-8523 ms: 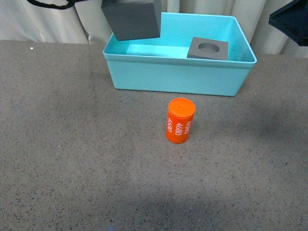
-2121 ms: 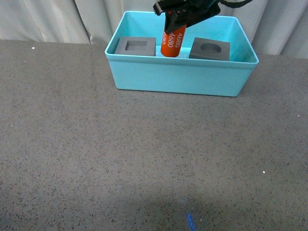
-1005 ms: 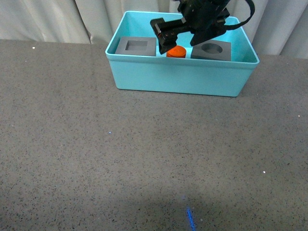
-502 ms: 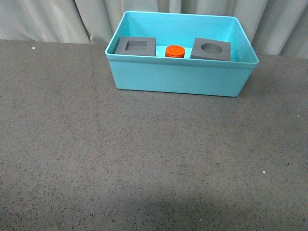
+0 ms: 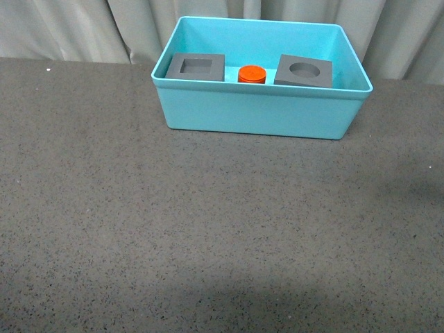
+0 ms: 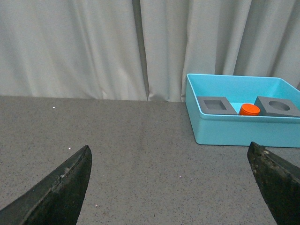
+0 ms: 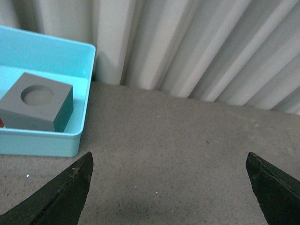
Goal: Place gray and orange parts in blue box
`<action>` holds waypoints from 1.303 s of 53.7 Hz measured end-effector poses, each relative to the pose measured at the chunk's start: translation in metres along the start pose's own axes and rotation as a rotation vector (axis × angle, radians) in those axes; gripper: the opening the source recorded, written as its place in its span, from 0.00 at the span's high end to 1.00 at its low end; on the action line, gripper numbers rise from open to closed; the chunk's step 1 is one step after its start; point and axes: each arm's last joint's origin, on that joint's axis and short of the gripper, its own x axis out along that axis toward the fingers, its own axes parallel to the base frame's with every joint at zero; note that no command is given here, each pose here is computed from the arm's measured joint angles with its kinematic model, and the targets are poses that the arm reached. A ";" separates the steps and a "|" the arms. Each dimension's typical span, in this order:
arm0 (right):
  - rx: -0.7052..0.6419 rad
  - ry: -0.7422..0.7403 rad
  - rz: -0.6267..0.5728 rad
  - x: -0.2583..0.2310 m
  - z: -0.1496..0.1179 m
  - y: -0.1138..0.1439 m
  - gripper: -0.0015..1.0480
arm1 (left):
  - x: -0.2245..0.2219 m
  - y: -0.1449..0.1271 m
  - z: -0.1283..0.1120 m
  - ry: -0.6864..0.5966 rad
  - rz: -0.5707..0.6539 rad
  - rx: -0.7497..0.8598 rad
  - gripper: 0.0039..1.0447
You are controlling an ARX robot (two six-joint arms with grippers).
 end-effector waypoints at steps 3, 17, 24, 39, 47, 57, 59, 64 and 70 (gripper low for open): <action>0.022 -0.039 -0.030 -0.011 0.000 -0.006 0.09 | 0.000 0.000 0.000 0.000 0.000 0.000 0.06; 0.030 -0.155 -0.091 -0.037 -0.013 -0.019 0.09 | 0.000 0.000 0.000 0.000 0.000 0.000 0.06; 0.142 -0.293 0.094 -0.038 -0.021 -0.022 0.23 | 0.000 0.000 0.000 0.000 0.000 0.000 0.06; 0.244 -0.327 0.192 -0.056 -0.064 -0.033 0.77 | 0.000 0.000 0.000 0.000 0.000 0.000 0.06; 0.243 -0.331 0.212 -0.062 -0.076 -0.037 1.00 | 0.000 0.000 0.000 0.000 0.000 0.000 0.06; 0.250 -0.325 0.194 -0.071 -0.095 -0.045 0.99 | 0.000 0.000 0.000 0.000 0.000 0.000 0.06; 0.250 -0.326 0.194 -0.072 -0.096 -0.045 0.99 | 0.000 0.000 0.000 0.000 0.000 0.000 0.06; 0.250 -0.330 0.193 -0.075 -0.099 -0.045 0.99 | 0.000 0.000 0.000 0.000 0.000 0.000 0.06; 0.250 -0.327 0.194 -0.079 -0.104 -0.044 0.99 | 0.000 0.000 0.000 0.000 0.000 0.000 0.06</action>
